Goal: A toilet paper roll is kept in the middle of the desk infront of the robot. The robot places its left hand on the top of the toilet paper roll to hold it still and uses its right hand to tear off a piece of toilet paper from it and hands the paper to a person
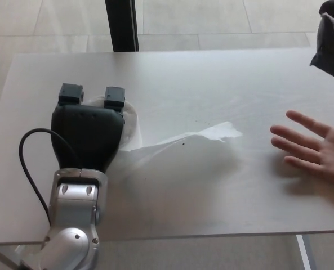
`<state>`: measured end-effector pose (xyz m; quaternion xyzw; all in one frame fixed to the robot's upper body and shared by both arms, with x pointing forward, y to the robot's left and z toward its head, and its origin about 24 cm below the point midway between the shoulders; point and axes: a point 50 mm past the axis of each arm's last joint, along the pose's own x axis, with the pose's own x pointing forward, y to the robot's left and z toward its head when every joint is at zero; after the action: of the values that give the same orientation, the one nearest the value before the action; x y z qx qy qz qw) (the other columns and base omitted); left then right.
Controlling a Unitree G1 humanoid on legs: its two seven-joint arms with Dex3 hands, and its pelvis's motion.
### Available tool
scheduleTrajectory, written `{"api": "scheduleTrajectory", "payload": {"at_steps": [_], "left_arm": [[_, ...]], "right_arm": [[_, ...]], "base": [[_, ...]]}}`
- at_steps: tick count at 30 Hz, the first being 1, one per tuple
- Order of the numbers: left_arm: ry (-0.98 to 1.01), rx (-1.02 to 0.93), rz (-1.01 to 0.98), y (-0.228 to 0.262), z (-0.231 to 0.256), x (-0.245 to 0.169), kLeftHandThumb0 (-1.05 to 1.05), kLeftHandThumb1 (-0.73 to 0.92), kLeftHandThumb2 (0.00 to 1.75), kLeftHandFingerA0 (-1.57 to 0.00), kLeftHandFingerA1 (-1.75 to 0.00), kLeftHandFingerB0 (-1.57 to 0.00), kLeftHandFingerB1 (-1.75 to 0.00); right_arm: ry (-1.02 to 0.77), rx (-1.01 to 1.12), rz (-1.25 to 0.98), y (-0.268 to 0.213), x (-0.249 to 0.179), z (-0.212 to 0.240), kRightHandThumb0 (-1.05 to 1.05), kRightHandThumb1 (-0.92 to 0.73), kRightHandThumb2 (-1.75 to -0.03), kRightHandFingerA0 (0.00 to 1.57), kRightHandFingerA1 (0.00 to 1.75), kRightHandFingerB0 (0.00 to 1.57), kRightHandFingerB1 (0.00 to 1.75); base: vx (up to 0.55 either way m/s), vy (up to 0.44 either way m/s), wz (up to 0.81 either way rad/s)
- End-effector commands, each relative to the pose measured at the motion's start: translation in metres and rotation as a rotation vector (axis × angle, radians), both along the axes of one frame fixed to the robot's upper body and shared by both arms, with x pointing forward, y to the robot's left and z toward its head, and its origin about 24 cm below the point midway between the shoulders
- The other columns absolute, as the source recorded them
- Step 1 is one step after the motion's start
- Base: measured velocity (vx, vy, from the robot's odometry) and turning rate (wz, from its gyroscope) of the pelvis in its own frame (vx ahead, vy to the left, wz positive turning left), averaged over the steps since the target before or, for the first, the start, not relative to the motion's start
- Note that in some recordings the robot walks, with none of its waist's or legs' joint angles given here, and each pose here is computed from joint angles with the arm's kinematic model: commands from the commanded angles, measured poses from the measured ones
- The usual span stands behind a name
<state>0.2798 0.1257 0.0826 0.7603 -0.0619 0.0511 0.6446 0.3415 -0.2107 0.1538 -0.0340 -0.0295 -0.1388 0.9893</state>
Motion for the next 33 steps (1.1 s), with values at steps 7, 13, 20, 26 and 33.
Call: {"api": "scheduleTrajectory", "payload": {"at_steps": [7, 13, 20, 26, 33], "left_arm": [[0.476, 0.064, 0.075, 0.036, -0.077, -0.034, -0.35, 0.8, 0.76, -0.33, -0.68, -0.24, -0.4], [0.476, 0.074, 0.075, 0.039, -0.08, -0.041, -0.35, 0.8, 0.78, -0.38, -0.79, -0.25, -0.41], [0.472, 0.081, 0.081, 0.044, -0.081, -0.041, -0.36, 0.77, 0.75, -0.38, -0.74, -0.27, -0.42], [0.489, 0.082, 0.082, 0.043, -0.083, -0.043, -0.36, 0.78, 0.76, -0.38, -0.78, -0.26, -0.4], [0.477, 0.075, 0.076, 0.045, -0.083, -0.044, -0.37, 0.77, 0.8, -0.34, -0.68, -0.26, -0.42]], "right_arm": [[0.188, -1.2, 0.272, -0.031, -0.036, -0.035, -0.26, -0.69, -0.73, 0.93, 1.3, 0.8, 0.67], [0.187, -1.407, 0.353, -0.03, -0.039, -0.052, -0.23, -0.69, -0.65, 0.78, 1.75, 0.66, 1.57], [0.235, -1.581, 0.418, -0.036, -0.042, -0.058, -0.28, -0.67, -0.65, 0.91, 1.6, 0.58, 0.61], [0.462, -1.661, 0.501, -0.041, -0.046, -0.065, -0.29, -0.62, -0.6, 0.76, 1.39, 0.27, 0.38], [0.587, -1.826, 0.537, -0.041, -0.044, -0.055, -0.71, -0.43, -0.85, 0.0, 0.24, 0.1, 0.41]], "base": [[0.0, 0.0, 0.0], [0.0, 0.0, 0.0], [0.0, 0.0, 0.0], [0.0, 0.0, 0.0], [0.0, 0.0, 0.0]]}}
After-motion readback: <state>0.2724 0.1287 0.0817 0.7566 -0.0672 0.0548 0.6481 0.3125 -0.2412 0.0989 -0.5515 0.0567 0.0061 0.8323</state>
